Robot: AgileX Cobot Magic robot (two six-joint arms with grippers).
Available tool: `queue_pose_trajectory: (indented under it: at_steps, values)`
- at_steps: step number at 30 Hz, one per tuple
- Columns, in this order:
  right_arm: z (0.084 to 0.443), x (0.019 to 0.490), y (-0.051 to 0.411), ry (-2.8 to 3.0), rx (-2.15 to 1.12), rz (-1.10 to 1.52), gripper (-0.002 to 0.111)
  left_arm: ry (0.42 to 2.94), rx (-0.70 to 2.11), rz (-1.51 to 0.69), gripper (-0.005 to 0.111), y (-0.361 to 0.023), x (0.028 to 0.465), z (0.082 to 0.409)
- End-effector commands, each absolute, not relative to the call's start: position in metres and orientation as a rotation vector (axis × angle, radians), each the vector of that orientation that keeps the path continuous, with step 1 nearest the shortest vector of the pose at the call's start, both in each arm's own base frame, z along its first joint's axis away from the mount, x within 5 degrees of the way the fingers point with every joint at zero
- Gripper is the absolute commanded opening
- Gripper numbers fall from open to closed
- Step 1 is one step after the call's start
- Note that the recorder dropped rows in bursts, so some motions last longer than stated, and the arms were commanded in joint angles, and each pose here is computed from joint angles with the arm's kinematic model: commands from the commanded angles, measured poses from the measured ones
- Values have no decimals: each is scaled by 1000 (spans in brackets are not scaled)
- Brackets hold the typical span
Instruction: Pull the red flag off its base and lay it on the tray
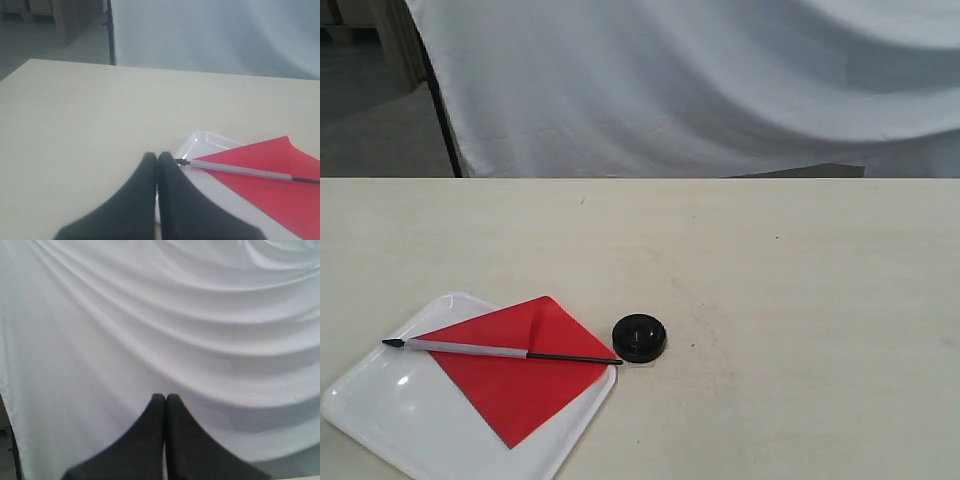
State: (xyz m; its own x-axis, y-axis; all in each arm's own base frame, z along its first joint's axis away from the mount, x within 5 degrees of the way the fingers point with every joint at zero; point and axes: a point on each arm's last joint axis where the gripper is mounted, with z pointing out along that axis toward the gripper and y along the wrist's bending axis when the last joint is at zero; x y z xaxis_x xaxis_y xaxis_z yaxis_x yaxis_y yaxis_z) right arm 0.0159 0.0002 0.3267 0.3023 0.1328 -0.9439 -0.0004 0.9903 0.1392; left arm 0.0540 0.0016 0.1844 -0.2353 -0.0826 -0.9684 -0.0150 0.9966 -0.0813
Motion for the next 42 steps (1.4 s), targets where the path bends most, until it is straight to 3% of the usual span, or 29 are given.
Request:
queue_pose_trajectory:
  at_steps: [1,5,16,42]
  values:
    - [320,18,0,1305,126,100,0,1806,-67,-65,0,1,54,184]
    - [301,28,0,1334,128,92,0,1804,-66,-66,0,1,54,184]
    - [203,56,-2,1590,197,127,0,1804,-66,-66,0,1,54,184]
    - [194,56,-2,1691,184,97,0,1804,-68,-67,0,1,54,184]
